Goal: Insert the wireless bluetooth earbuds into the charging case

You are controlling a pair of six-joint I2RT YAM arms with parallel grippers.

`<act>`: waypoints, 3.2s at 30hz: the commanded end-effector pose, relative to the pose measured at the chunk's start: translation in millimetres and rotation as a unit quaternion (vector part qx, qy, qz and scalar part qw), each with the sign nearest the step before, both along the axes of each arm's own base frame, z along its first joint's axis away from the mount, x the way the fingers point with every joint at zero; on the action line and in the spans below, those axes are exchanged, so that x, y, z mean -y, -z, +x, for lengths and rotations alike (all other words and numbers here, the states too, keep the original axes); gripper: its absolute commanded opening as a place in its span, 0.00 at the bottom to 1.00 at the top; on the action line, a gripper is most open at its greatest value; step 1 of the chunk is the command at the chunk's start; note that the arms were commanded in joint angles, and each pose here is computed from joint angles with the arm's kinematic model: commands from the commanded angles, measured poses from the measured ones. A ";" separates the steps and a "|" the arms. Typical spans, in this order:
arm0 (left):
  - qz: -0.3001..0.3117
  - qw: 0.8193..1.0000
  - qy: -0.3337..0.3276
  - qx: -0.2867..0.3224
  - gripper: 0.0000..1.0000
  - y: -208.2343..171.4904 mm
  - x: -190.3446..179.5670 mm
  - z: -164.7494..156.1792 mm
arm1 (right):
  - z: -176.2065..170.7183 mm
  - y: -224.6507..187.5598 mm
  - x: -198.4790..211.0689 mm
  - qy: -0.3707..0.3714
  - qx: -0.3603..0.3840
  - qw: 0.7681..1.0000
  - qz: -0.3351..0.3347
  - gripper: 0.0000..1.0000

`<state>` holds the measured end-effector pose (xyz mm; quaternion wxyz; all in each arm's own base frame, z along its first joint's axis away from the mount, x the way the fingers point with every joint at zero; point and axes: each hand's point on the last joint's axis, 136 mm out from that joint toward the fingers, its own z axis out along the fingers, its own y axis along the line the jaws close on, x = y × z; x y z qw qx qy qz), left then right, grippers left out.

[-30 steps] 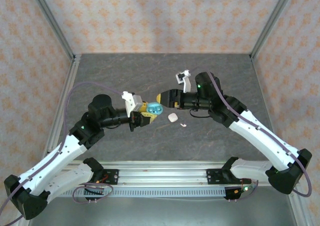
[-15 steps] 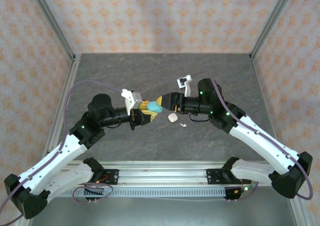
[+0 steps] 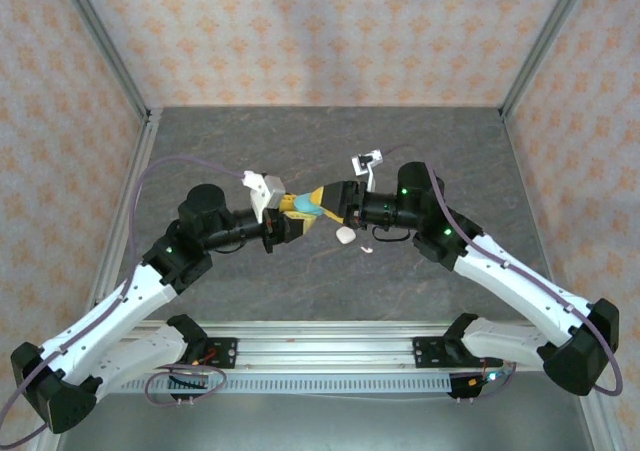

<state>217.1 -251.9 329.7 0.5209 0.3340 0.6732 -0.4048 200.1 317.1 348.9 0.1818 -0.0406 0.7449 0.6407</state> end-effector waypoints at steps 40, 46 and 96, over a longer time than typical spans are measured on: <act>0.153 0.905 -0.390 -0.079 1.00 57.9 -146.0 29.3 | 133.6 137.3 -64.6 0.105 -0.087 0.979 -0.154 0.21; 0.133 0.882 -0.438 -0.113 1.00 68.6 -166.4 30.6 | 181.9 192.8 -124.9 0.070 -0.123 0.979 -0.149 0.21; 0.094 0.878 -0.339 -0.325 0.90 133.0 -127.4 10.3 | 83.5 226.8 73.9 0.070 -0.031 0.833 -0.548 0.65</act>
